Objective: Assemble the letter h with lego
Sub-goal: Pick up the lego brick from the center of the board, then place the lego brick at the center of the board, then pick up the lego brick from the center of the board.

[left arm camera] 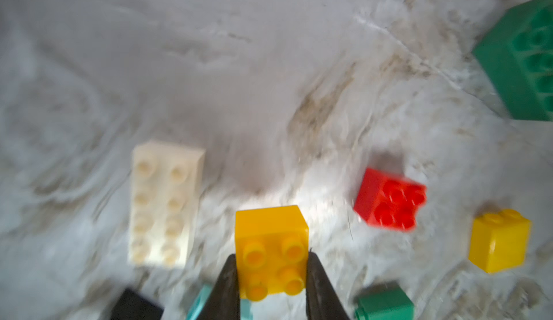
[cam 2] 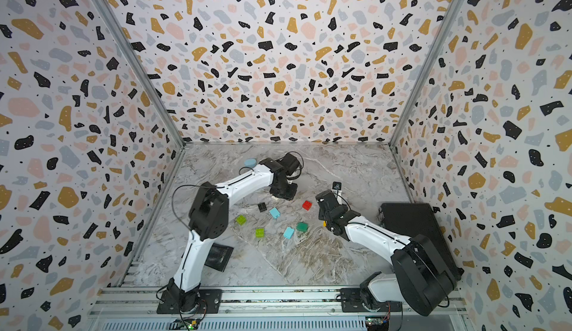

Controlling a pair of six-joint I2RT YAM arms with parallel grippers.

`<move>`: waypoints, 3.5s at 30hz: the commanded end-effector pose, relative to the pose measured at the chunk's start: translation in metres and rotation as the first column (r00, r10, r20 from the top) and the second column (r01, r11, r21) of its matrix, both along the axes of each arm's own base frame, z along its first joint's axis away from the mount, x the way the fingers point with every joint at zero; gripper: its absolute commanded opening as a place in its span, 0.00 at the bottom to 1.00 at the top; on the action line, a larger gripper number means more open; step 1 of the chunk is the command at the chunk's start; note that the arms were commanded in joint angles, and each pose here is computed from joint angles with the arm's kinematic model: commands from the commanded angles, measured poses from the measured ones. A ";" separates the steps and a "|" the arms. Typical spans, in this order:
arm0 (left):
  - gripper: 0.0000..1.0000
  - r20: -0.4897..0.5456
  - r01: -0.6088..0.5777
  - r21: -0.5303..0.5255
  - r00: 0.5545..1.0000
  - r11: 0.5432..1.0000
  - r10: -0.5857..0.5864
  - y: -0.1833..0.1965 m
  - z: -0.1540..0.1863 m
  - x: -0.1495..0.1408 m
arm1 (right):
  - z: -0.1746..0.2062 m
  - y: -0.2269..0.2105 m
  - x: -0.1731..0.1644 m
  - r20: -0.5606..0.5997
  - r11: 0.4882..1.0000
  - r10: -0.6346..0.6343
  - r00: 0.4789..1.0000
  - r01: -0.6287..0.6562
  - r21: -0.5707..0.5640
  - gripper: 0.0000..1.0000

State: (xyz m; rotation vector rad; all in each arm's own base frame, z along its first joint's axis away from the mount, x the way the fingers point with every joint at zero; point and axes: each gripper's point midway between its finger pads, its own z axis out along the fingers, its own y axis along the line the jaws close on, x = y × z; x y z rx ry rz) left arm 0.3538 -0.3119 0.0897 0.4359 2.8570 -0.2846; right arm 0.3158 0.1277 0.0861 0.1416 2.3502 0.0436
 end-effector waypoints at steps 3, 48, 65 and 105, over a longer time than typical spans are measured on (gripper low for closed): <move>0.00 0.062 -0.240 -0.110 0.967 0.964 0.248 0.054 0.044 -0.049 | 0.012 0.037 0.008 0.031 0.982 0.154 0.988 -0.157 0.109 0.55; 0.49 -0.041 -0.340 0.029 0.939 0.940 0.341 0.048 -0.052 -0.120 | -0.006 0.081 0.003 -0.027 0.940 0.319 0.947 -0.312 0.141 0.56; 0.69 0.014 -0.217 -0.035 0.976 0.975 0.218 0.088 0.005 -0.113 | -0.009 0.082 0.003 -0.038 0.939 0.322 0.946 -0.315 0.138 0.57; 0.28 -0.136 -0.118 0.084 0.982 0.989 0.129 0.100 -0.061 -0.112 | -0.012 0.084 0.005 -0.060 0.939 0.327 0.943 -0.317 0.130 0.57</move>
